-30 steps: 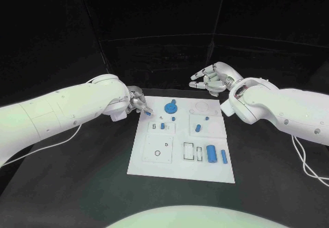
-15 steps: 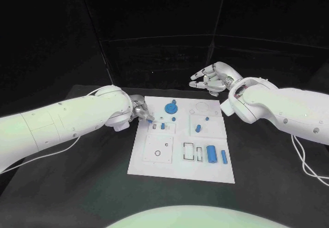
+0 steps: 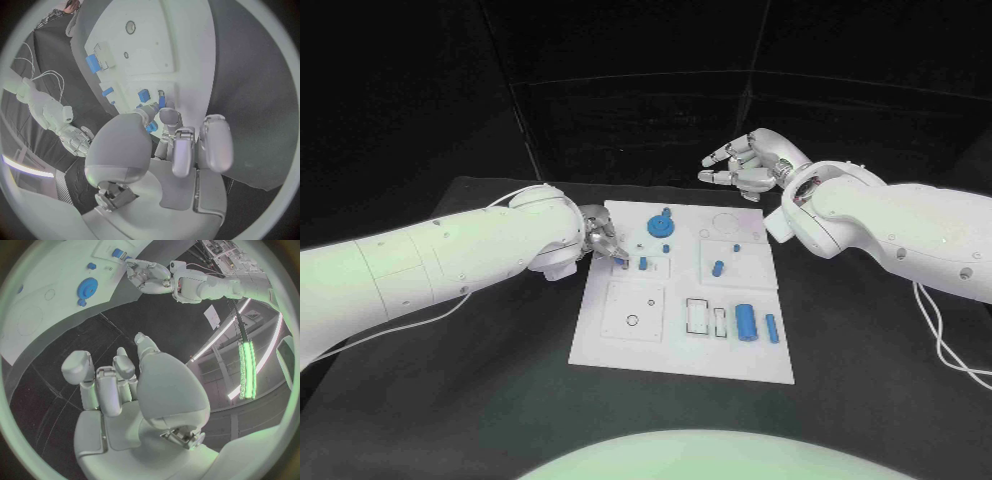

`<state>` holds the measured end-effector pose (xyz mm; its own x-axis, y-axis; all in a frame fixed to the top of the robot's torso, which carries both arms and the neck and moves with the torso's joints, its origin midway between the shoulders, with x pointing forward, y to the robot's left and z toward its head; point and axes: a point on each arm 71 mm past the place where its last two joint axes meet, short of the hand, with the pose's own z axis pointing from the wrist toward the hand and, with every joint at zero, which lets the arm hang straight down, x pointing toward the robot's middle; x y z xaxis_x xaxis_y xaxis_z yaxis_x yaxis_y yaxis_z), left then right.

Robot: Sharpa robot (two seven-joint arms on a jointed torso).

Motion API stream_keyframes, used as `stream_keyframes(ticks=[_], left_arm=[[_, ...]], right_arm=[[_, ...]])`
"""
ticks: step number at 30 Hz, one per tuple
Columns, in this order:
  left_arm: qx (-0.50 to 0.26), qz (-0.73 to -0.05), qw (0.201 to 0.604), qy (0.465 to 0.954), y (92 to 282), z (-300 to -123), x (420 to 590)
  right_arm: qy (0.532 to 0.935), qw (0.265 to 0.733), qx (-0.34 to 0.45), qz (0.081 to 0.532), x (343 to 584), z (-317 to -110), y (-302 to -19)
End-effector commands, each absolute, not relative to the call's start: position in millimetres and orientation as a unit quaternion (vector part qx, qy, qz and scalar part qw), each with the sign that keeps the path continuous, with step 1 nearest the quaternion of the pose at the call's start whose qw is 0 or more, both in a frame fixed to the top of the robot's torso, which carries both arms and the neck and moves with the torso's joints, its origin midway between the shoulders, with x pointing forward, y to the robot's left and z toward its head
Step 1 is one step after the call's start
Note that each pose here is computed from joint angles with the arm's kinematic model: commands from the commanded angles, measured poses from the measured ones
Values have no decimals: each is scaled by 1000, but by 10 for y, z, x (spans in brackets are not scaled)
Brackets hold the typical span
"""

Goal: Assemble the parts on the task board

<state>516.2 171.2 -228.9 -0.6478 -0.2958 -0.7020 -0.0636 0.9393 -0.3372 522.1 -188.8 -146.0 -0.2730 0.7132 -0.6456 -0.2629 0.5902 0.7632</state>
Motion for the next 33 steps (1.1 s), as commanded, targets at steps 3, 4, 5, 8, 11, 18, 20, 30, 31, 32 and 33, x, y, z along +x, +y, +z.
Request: stream_keyframes(ticks=[3,4,5,8,11,18,20,30,31,32,33], left_arm=[[-91,-127,399,904,1707,-2315,5159],[-90,-126,398,904,1702,-2322,5157],[-89,-125,397,905,1696,-2329,5156],[-88,-125,397,905,1681,-2342,5152],[-89,-125,398,905,1668,-2347,5151],[-87,-126,404,902,1640,-2346,5157],[-88,-126,406,901,1633,-2344,5159],[-86,-128,408,900,1593,-2342,5159],[-85,-128,407,900,1592,-2343,5159],[-85,-127,407,901,1591,-2344,5160],[-85,-127,406,901,1591,-2345,5160]], right_arm=[[678,577,164,424,5220,-1451,-1871],[678,577,164,424,5220,-1451,-1870],[679,577,164,424,5220,-1451,-1869],[678,577,164,424,5220,-1451,-1867],[678,577,164,424,5221,-1451,-1866],[679,577,164,424,5222,-1452,-1864],[679,577,164,424,5222,-1452,-1863],[679,577,165,423,5224,-1454,-1858],[679,577,165,423,5224,-1454,-1857],[679,577,164,423,5224,-1454,-1857],[679,577,164,423,5224,-1454,-1857]])
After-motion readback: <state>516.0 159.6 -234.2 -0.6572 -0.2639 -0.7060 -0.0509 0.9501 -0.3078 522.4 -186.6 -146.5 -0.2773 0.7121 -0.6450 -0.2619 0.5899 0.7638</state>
